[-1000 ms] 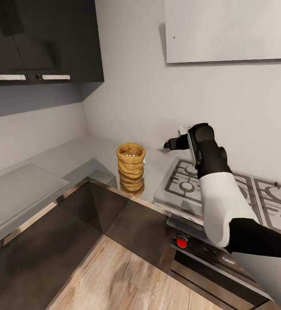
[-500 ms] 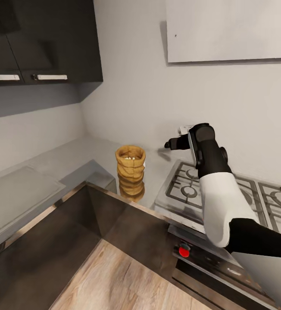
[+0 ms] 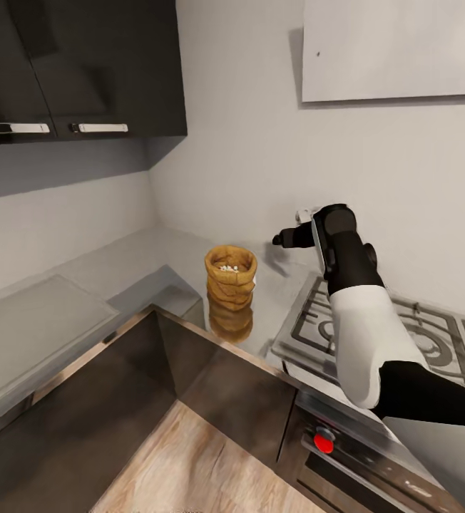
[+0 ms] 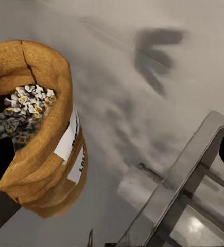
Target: In the kitchen, take the popcorn bag from the countertop, put it into the microwave, and heat it until the popcorn is cooked so the cooked popcorn ends up inside the bag.
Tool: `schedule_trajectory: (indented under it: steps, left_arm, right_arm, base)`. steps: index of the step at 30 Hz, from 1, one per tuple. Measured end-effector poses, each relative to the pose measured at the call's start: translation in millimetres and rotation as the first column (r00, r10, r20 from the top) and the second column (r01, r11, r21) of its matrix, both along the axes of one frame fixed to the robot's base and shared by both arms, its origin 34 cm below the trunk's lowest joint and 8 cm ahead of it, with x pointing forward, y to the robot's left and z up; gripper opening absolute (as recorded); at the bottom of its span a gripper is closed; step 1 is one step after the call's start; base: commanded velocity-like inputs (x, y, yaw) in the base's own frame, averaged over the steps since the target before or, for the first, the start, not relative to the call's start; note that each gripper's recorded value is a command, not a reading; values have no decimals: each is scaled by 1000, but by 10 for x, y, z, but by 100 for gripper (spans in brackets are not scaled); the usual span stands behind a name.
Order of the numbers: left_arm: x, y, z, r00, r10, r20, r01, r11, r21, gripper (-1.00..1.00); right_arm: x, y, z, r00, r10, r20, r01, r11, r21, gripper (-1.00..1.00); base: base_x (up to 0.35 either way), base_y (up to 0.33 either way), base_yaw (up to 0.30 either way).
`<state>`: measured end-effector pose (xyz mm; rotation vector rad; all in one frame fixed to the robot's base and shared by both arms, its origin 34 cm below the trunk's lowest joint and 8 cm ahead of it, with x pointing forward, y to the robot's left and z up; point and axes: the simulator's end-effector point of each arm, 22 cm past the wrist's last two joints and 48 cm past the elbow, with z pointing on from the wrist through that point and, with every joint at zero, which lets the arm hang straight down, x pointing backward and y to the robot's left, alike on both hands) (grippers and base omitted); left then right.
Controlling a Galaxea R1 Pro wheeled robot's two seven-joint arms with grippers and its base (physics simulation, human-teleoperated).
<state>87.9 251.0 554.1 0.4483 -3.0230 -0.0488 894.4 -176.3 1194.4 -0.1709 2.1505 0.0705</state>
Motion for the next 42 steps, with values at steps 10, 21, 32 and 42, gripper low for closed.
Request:
schedule_trajectory:
  steps: [10, 21, 32, 42]
  left_arm:
    - [4, -4, 0, 1000, -2, 1, 2, 1000, -2, 100]
    - [-1, -3, 0, 1000, -2, 0, 2, 1000, -2, 100]
    - [3, -2, 0, 1000, 5, 0, -5, 1000, 2, 100]
    - [-3, -7, 0, 1000, 3, -1, -3, 1000, 1, 100]
  right_arm:
    - [1, -110, -28, 1000, -27, -10, 28, 998, 48, 100]
    - [20, -292, -34, 995, -96, -4, 96, 995, 0, 100]
    - [22, -548, -30, 981, -192, 10, 192, 979, -73, 100]
    - [19, -614, -69, 976, -217, 5, 216, 972, -95, 100]
  base:
    - [64, 48, 33]
    - [129, 104, 0]
    - [1, 38, 0]
    - [0, 206, 0]
